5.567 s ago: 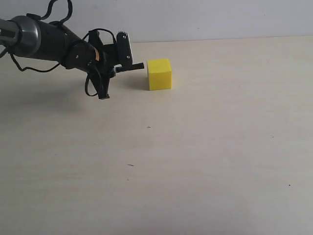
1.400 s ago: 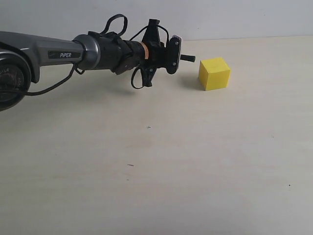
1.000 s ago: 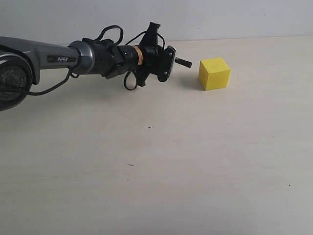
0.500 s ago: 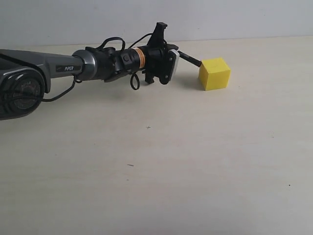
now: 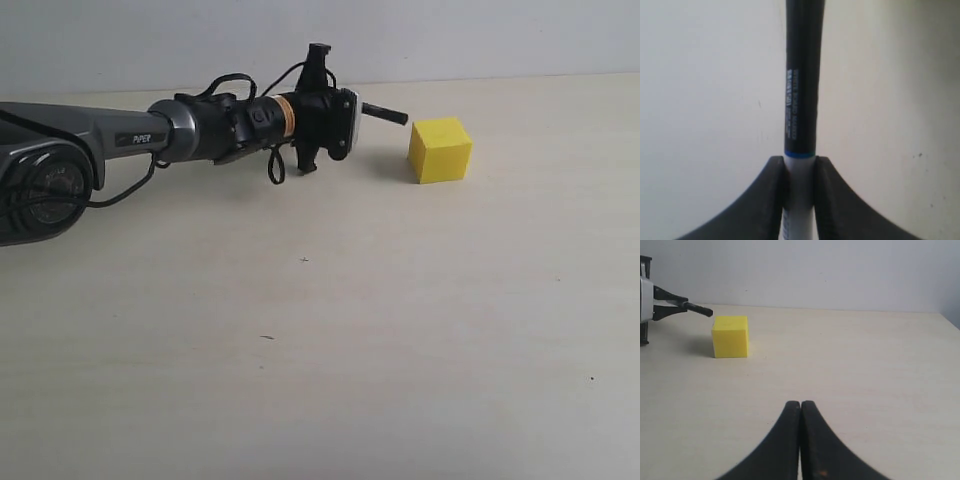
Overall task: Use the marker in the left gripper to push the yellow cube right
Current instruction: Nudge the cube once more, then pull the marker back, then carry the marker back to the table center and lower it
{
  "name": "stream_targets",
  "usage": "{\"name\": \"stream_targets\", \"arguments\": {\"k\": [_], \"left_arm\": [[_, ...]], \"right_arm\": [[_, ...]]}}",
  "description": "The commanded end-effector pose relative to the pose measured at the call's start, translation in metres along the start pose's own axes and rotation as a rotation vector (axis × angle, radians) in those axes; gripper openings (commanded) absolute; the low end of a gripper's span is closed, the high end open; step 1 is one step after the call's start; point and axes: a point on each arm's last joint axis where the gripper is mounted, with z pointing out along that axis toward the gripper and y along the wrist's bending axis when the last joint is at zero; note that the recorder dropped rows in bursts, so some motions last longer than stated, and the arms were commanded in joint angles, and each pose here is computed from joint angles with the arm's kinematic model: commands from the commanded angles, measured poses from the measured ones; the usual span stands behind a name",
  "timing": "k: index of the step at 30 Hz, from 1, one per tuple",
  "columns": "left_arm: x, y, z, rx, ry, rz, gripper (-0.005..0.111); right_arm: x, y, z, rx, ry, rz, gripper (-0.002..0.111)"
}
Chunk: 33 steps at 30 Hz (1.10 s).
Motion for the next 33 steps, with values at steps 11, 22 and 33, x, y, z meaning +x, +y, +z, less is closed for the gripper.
{"name": "stream_targets", "arguments": {"k": [11,22,33], "left_arm": [[0.019,0.070,-0.062,0.259,0.589,-0.680,0.000],[0.003,0.083,-0.126,0.444,1.113,-1.277,0.000],[-0.074,0.060,-0.130,0.631,1.179,-1.639,0.000]], "right_arm": [[0.001,0.000,0.000,0.006,-0.009,0.004,0.000],[0.001,0.000,0.000,0.006,-0.009,0.004,0.000],[0.001,0.000,0.000,0.006,-0.009,0.004,0.000]]}}
